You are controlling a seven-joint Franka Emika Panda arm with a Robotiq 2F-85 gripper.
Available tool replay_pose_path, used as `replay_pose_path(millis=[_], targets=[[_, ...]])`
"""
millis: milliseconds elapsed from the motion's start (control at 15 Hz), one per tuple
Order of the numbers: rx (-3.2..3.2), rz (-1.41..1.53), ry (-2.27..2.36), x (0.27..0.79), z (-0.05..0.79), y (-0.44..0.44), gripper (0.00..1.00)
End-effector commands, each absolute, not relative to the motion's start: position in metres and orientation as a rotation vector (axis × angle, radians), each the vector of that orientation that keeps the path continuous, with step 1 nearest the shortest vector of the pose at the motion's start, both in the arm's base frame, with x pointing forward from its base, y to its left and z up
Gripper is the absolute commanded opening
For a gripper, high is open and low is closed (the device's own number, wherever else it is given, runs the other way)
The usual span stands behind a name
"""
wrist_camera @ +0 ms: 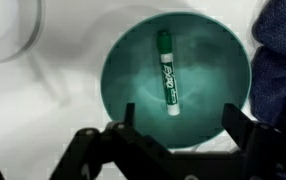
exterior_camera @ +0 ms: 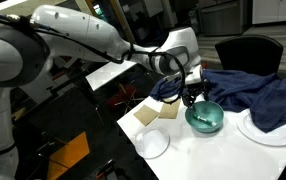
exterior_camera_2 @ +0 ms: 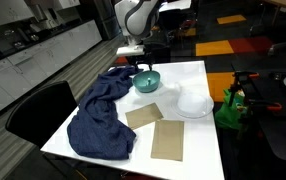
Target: Remove the marker from the bowl and place it on the table
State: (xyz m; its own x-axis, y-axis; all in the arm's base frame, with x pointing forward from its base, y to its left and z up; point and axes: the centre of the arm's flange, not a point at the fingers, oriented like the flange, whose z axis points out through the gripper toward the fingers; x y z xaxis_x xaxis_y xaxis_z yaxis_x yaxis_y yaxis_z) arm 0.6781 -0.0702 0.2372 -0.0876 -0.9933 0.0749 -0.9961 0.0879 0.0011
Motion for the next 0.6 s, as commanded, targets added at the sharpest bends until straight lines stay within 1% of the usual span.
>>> replay_pose_path(millis=[0, 267, 533], targets=[[2.086, -0.011, -2.261, 0.672, 0.236, -0.081, 0.88], [2.168, -0.073, -2.219, 0.669, 0.228, -0.088, 0.88], [2.212, -0.1, -2.188, 0.668, 0.215, -0.088, 0.86]])
